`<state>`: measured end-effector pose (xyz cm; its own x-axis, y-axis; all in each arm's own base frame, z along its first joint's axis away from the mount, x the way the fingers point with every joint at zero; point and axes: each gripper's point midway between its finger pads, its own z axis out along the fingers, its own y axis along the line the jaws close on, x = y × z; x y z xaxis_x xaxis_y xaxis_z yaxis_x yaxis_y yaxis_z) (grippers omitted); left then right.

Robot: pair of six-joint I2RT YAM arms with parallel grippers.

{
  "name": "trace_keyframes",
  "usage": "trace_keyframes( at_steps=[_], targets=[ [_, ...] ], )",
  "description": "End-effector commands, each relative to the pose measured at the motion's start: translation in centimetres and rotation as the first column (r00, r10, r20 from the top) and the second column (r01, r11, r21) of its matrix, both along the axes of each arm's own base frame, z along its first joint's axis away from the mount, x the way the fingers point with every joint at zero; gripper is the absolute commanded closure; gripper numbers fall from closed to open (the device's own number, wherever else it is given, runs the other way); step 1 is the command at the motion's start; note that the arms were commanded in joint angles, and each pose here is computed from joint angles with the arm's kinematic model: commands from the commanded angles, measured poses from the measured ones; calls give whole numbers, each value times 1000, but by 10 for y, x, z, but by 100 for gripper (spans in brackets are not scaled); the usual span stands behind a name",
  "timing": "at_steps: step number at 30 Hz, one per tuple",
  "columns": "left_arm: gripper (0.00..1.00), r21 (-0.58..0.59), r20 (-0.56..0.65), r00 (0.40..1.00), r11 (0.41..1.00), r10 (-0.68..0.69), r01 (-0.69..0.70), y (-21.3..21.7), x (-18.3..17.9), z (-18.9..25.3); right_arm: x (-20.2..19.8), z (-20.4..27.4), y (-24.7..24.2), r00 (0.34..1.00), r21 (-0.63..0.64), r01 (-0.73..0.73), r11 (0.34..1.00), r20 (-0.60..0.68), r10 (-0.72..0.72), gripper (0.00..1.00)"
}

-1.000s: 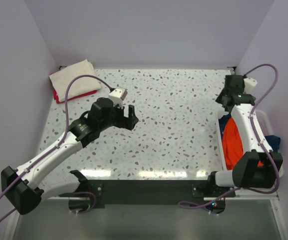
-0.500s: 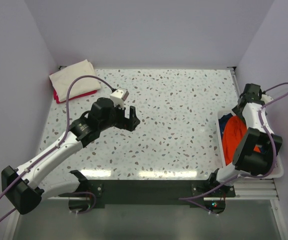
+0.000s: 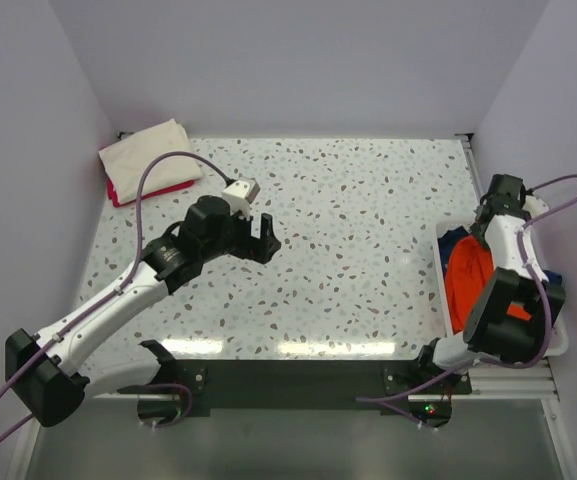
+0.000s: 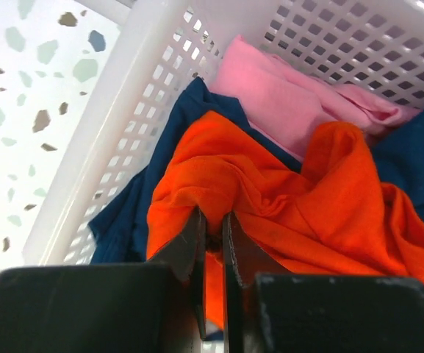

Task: Fold and stack the t-shirts
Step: Grab the tshirt from the pile, then move the tshirt to the center of the board

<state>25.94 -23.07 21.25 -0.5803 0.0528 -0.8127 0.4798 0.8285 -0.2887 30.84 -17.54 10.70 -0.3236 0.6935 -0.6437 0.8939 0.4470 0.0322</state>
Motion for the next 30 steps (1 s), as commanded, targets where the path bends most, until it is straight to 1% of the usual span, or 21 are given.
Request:
trace_keyframes(
  at_steps=[1,3,5,6,8,9,11,12,15,16,18,20,21,22,24,25,26,27,28,29,30],
  targets=[
    [6,-14,56,998,1000,-1,2,1,2,17,4,65,3,991,-38,-33,999,130,38,100],
    [6,-15,65,998,1000,3,-2,3,2,20,11,108,12,967,-53,-98,994,232,108,100],
    [6,-11,80,996,999,31,-30,7,5,25,15,137,22,938,-61,-158,986,301,169,100],
    [6,-19,93,995,999,41,-39,10,5,30,24,163,34,900,-63,-231,971,366,238,100],
    [5,-24,106,992,998,67,-65,14,6,35,26,192,52,850,-69,-308,949,427,307,100],
    [5,-35,113,990,996,80,-76,16,6,39,30,220,63,802,-94,-357,929,480,356,100],
    [4,-42,124,987,994,103,-99,19,7,44,30,246,83,751,-122,-413,902,515,413,100],
    [4,-47,124,985,993,117,-111,21,8,46,32,270,97,696,-148,-453,879,558,453,100],
    [4,-46,125,977,985,172,-168,30,12,46,33,311,145,581,-218,-540,813,602,548,100],
    [4,-48,124,975,982,185,-180,32,12,47,34,319,172,528,-226,-595,771,613,588,100],
    [3,-55,122,968,975,221,-216,40,15,48,37,334,194,471,-236,-632,738,639,608,100],
    [3,-62,114,963,969,244,-238,46,17,48,36,341,233,394,-244,-697,674,655,645,100],
    [3,-74,116,957,963,266,-258,52,18,51,35,344,242,374,-244,-710,661,664,647,100],
    [3,-78,114,953,959,280,-272,57,19,52,33,346,263,329,-248,-744,621,672,663,100],
    [3,-98,109,945,950,307,-297,67,21,53,30,340,287,285,-239,-787,569,677,678,100],
    [3,-103,104,943,947,316,-305,70,22,53,22,336,314,238,-236,-827,510,675,698,100],
    [2,-105,95,936,938,339,-329,77,25,49,19,328,326,224,-231,-845,483,667,710,100],
    [2,-114,89,939,940,331,-321,77,24,49,22,302,336,246,-211,-860,465,627,739,90],
    [1,-113,83,940,941,330,-320,78,24,47,16,286,354,228,-196,-886,419,603,764,78],
    [1,-111,69,941,940,332,-323,79,24,42,16,267,360,239,-173,-899,403,576,782,65],
    [1,-106,52,946,944,320,-313,76,24,36,16,232,362,274,-123,-911,393,530,802,44]
  ],
)
